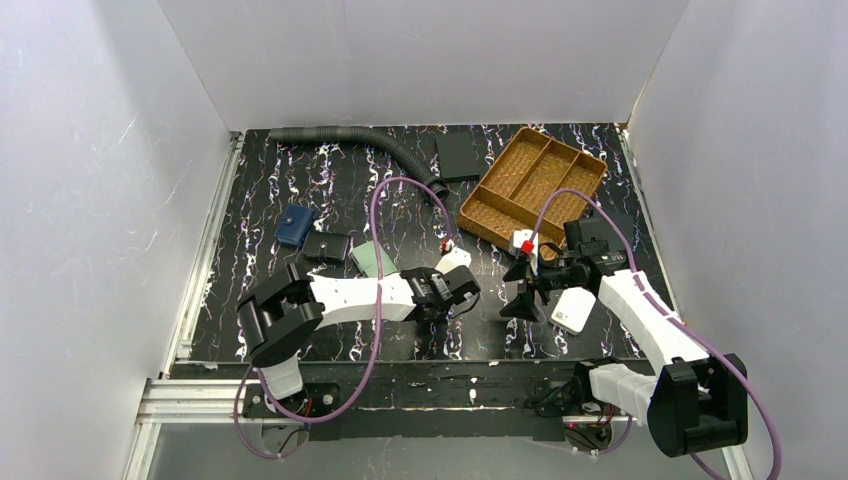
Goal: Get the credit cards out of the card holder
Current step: Open the card holder at the center of the board.
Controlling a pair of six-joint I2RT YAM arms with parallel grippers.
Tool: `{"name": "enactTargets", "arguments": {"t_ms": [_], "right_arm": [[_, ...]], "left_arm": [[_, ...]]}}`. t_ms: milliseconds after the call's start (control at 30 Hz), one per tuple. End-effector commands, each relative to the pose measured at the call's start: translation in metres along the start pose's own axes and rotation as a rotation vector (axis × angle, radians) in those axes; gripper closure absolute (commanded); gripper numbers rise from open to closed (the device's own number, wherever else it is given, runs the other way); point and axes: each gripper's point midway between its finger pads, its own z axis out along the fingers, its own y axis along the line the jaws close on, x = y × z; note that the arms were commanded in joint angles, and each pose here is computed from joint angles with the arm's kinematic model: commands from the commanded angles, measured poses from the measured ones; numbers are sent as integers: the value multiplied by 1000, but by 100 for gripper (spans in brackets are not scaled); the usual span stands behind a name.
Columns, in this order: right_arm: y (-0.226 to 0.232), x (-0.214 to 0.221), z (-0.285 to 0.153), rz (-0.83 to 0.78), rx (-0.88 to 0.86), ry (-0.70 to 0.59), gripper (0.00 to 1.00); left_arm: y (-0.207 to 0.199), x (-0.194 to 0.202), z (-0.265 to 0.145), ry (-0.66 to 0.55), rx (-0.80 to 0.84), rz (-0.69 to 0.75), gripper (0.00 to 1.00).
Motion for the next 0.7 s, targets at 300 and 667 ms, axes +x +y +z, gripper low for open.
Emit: {"name": "enactTargets", "arguments": {"t_ms": [300, 667], "right_arm": [[4, -6, -2, -19, -13, -33, 5], [3, -6, -2, -19, -13, -33, 5]], "left_arm": [[15, -12, -23, -56, 47, -21, 100], [13, -8, -16, -6, 31, 59, 48]]}}
